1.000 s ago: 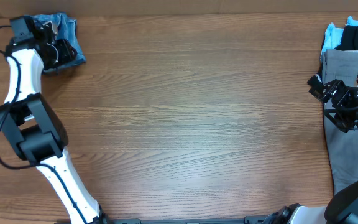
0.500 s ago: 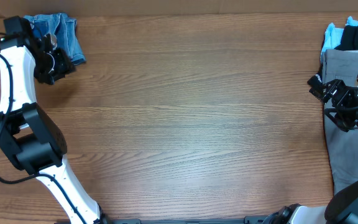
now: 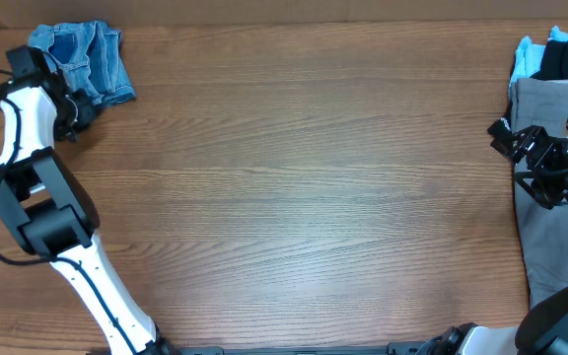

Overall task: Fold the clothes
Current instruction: 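Press and straighten the jeans bundle with the left gripper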

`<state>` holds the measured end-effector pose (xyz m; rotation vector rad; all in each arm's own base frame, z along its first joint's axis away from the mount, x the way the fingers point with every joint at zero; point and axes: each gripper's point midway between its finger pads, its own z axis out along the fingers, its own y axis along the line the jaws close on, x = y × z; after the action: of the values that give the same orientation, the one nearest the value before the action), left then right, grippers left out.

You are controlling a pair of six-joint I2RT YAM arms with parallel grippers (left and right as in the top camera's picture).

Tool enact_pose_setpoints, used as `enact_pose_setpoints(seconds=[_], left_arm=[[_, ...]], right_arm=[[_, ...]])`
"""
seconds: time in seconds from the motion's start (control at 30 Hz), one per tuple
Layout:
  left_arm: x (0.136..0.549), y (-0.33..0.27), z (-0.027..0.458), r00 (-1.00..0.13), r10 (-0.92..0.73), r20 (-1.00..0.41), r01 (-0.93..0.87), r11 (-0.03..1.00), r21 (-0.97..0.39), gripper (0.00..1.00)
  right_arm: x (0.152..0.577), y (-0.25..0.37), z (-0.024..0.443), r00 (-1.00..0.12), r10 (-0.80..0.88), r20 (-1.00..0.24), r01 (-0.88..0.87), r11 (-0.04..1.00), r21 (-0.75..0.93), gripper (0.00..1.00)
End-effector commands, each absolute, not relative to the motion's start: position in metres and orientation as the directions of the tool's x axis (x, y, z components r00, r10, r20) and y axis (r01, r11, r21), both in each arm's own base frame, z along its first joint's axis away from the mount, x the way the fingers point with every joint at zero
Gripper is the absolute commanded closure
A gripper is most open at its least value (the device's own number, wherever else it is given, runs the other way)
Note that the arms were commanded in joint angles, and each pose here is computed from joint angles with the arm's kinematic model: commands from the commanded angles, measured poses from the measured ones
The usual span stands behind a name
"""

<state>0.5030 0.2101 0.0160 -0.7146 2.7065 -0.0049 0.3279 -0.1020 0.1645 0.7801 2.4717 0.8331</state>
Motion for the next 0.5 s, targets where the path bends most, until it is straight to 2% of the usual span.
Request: enact_pose_setpoints(seconds=[0.0,0.47], left_arm=[[0.501,0.221,-0.004,-0.813,-0.485,-0.322,-0.504,0.863,-0.028,0.96],[0.512,0.272,-0.007,-0.741,-0.504,-0.445,-0.570,0.822,0.018,0.96]], right_arm=[[0.329,-0.103,0.169,-0.757,0.615,-0.222,0.361,0.676,0.643,0.00],[0.328,-0.102,0.169,-0.758,0.616,-0.214,0.365,0.672,0.644,0.00]])
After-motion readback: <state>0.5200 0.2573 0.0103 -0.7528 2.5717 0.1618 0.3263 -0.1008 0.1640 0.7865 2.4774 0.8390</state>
